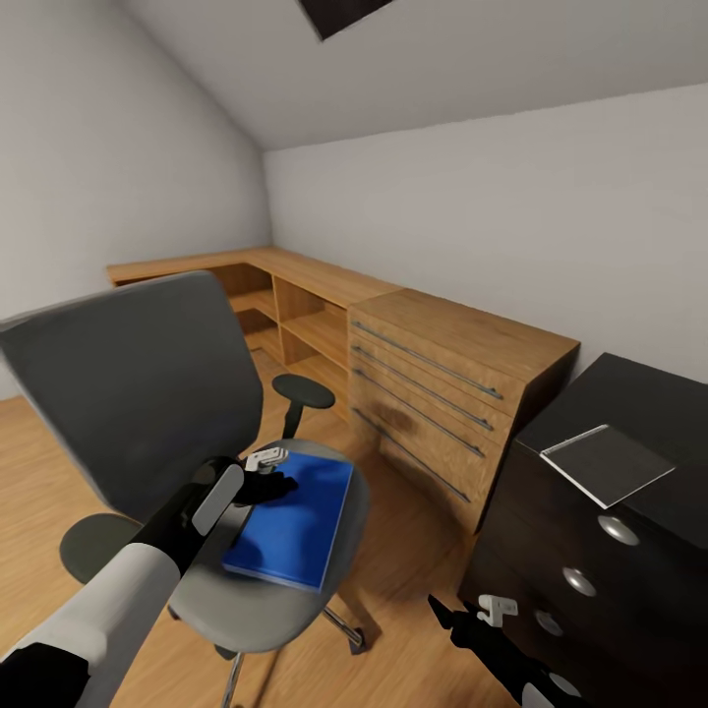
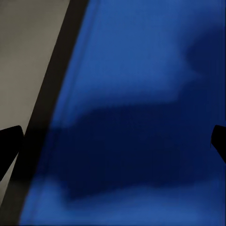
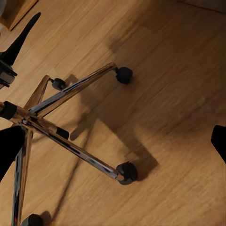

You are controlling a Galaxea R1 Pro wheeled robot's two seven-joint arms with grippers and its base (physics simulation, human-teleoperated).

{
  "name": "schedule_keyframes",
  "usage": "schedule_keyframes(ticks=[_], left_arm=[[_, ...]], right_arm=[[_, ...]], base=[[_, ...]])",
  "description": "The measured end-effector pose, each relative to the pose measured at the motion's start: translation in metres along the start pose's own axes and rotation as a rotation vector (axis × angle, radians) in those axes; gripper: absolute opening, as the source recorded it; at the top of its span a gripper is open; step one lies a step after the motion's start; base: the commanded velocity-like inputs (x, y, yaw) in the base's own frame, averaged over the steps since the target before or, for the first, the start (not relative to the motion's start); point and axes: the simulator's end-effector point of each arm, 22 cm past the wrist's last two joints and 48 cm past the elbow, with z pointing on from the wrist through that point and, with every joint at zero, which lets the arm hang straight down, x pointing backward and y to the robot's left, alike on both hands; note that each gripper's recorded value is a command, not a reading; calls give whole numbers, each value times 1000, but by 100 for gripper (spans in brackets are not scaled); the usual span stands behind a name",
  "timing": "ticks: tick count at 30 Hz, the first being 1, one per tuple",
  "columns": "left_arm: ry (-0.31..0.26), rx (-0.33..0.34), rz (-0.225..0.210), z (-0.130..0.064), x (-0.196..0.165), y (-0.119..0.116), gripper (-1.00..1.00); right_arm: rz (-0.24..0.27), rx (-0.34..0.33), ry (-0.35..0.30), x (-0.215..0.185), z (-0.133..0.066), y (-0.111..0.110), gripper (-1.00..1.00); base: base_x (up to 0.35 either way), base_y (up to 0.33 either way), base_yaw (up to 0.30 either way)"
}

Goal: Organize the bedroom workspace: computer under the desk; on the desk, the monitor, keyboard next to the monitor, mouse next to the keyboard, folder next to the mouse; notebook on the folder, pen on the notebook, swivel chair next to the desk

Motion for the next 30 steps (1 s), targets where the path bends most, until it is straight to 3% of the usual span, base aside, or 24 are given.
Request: schedule_keyframes(ticks=[30], left_arm=[[-15, 2, 4, -7, -6, -3, 100]], right_arm=[[-6, -5, -13, -7, -1, 3, 100]], base=[[0, 0, -73]])
